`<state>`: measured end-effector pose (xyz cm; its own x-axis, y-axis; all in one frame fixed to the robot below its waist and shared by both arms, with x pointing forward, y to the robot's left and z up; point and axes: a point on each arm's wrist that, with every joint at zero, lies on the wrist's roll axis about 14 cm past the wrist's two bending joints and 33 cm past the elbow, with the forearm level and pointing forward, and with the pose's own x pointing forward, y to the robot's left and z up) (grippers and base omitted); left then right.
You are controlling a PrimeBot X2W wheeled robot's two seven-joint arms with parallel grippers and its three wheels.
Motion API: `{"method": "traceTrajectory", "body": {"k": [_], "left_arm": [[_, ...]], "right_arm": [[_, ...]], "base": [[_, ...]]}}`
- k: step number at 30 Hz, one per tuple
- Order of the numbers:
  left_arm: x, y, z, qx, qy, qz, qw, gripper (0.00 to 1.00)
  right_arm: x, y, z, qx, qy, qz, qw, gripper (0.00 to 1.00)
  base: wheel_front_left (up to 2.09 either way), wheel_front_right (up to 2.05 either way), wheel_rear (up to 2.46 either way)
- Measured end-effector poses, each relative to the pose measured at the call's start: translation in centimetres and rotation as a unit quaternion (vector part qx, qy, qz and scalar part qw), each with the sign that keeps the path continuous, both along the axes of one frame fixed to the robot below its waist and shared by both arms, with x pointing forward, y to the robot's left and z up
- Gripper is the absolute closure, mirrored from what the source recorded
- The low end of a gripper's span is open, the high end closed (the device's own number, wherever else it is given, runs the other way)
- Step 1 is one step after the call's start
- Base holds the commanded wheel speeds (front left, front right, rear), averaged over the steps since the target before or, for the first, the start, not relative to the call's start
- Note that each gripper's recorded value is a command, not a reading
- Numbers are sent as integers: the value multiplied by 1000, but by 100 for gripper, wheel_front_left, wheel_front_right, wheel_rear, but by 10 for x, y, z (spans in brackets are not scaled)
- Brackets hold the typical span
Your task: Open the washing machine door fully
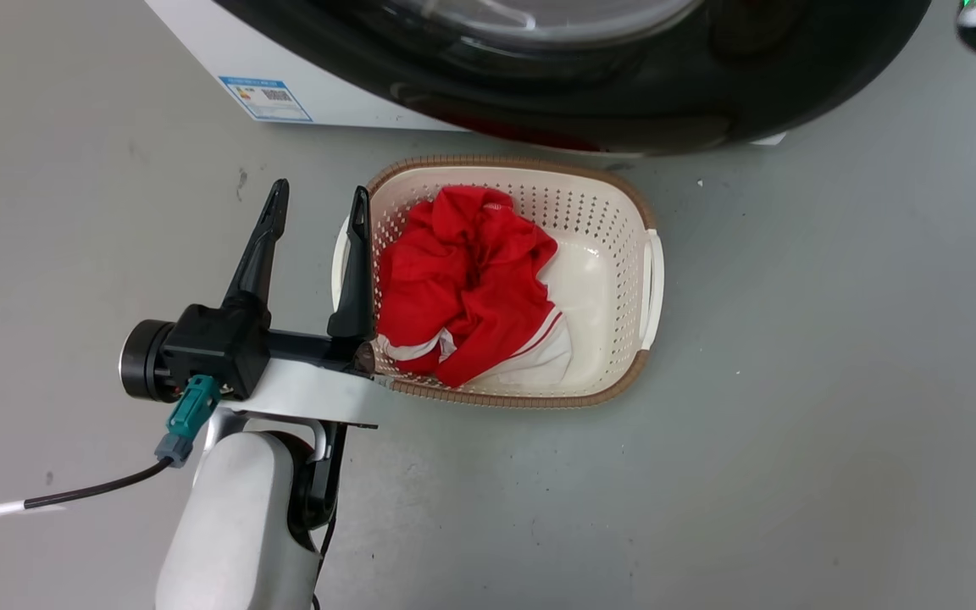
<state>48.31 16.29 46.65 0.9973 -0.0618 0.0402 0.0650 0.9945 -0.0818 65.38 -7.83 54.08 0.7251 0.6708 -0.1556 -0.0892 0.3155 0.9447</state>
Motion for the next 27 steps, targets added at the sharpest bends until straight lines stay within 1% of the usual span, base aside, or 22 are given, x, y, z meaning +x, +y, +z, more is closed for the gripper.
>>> {"method": "traceTrajectory", "body": {"k": [5, 13, 27], "left_arm": [[-3, 0, 11, -1, -12, 0, 1000, 0], [-21, 2, 24, -6, -17, 5, 1000, 0], [-62, 5, 48, -4, -35, 8, 999, 0]], "right_arm": [[-19, 4, -1, 2, 13, 26, 1000, 100], [-59, 13, 7, 5, 21, 65, 998, 100], [-146, 46, 19, 31, 21, 138, 990, 100]], "base": [[0, 0, 0], [0, 0, 0], [0, 0, 0]]}}
